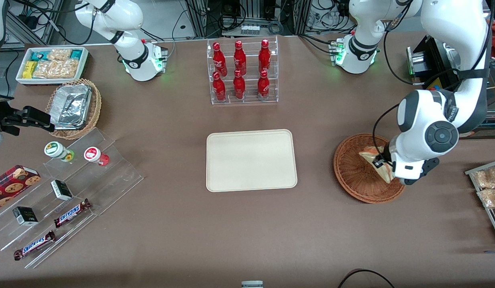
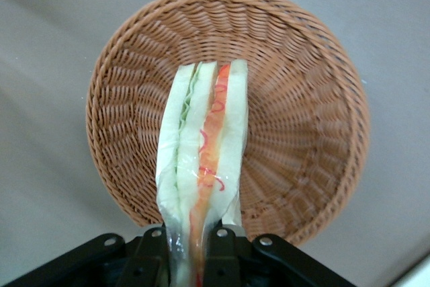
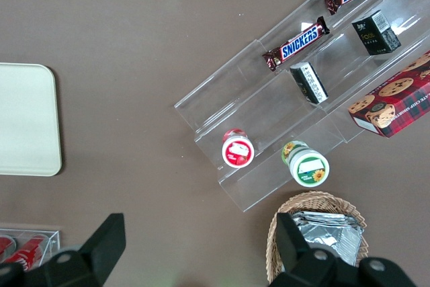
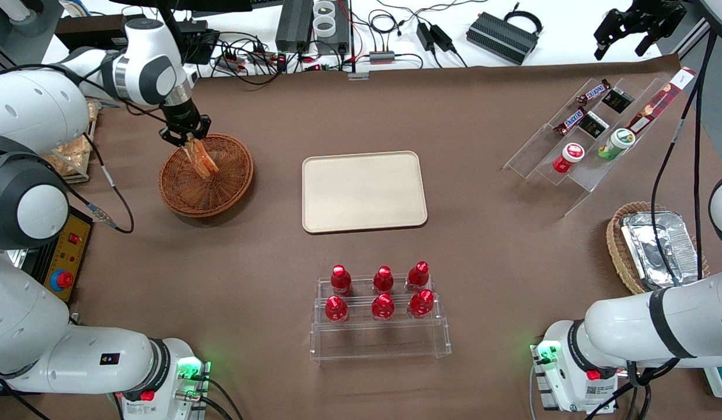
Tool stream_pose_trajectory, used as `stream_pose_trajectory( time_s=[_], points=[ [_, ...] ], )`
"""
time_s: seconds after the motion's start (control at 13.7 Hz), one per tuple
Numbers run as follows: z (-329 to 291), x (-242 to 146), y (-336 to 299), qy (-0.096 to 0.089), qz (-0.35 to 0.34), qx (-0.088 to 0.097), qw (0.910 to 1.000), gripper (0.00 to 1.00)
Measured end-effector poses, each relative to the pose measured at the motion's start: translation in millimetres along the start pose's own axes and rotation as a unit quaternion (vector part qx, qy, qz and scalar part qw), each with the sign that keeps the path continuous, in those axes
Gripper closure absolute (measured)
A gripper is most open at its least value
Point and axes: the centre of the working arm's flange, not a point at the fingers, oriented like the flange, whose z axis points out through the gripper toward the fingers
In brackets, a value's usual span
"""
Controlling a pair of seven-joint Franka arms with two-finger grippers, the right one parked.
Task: Place sandwich from basket to tray
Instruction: 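Lift the sandwich out of the basket and carry it to the cream tray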
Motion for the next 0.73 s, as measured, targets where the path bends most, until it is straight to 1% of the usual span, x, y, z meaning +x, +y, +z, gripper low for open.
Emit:
stream_pose_trajectory(
  time_s=[0.37,0.51,0.66,0.73],
  points=[
    [-19,-56,62,0.02,0.078,-0.002,0.9968,0.82],
    [-27,-83,90,0.026,0.106,-0.008,0.994,0.82],
    [-33,-118,123,0.027,0.138,-0.018,0.9899,0.82],
    [-33,-135,140,0.028,0.155,-0.02,0.9874,0.82]
  ],
)
